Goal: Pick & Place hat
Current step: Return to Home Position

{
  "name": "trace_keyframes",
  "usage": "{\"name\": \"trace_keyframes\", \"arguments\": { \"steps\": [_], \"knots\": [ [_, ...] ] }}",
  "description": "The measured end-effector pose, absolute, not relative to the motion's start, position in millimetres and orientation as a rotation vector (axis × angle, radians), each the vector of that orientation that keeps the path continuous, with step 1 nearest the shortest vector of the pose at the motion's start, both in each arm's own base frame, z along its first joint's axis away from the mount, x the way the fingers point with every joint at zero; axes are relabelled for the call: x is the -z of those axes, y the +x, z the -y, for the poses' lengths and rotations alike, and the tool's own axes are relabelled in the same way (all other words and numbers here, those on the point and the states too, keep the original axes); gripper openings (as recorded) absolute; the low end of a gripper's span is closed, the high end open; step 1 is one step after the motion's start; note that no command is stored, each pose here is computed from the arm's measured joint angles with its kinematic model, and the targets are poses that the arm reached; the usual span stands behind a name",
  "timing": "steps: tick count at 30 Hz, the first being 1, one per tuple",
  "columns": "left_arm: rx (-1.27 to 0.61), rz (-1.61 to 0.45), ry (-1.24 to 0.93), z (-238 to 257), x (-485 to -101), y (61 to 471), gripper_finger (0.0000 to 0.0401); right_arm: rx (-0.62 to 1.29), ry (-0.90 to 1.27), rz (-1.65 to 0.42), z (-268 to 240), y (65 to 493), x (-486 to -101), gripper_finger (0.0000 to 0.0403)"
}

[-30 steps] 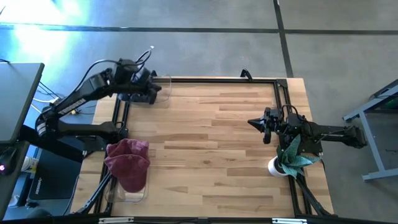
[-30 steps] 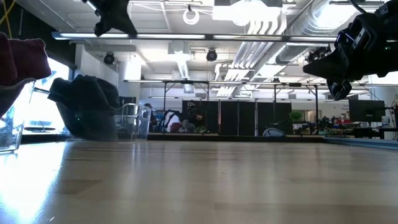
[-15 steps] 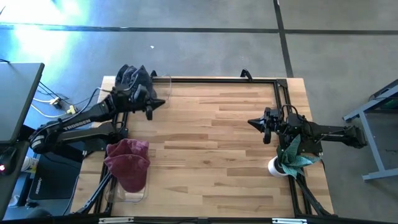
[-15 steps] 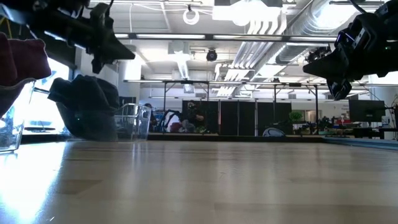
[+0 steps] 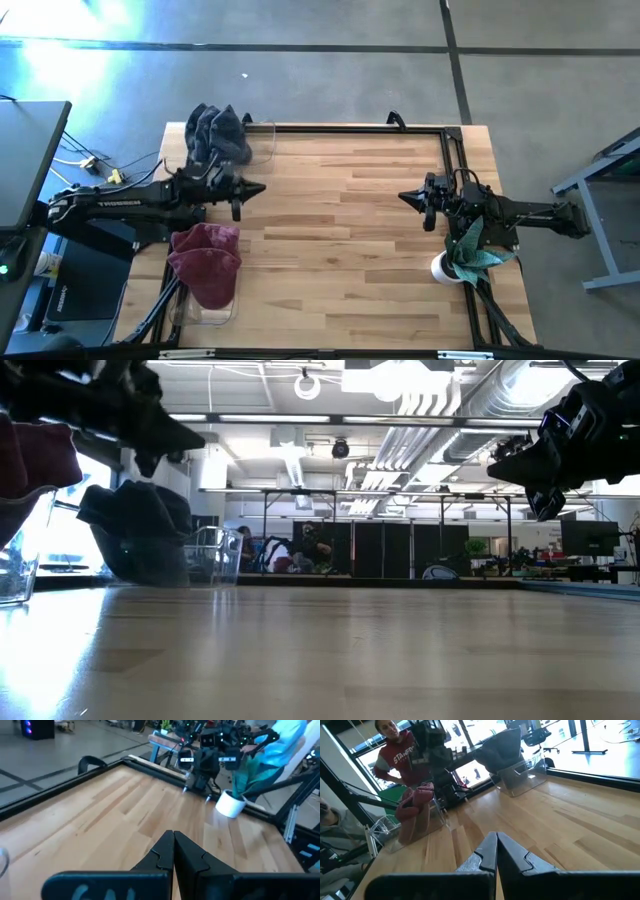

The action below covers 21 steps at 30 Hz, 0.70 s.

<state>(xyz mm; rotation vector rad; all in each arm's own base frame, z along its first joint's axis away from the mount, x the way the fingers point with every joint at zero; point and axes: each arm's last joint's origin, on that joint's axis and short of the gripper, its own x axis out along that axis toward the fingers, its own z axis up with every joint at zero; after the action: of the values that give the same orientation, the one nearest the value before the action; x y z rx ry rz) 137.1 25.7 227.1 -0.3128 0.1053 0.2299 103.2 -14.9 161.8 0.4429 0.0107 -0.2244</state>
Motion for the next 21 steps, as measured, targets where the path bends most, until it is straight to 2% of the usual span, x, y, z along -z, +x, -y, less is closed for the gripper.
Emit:
{"name": "trace_keyframes", "arguments": {
  "steps": [12,21],
  "knots": [
    [-0.104,0.024,-0.28,-12.3,-184.9,91.0,0.0,0.224,0.443,-0.011,14.9,103.2,-161.8,0.0001],
    [-0.025,-0.032,-0.221,-10.3,-175.9,93.0,0.0,0.227,0.443,-0.024,15.0,104.0,-160.7,0.0001]
  ]
}}
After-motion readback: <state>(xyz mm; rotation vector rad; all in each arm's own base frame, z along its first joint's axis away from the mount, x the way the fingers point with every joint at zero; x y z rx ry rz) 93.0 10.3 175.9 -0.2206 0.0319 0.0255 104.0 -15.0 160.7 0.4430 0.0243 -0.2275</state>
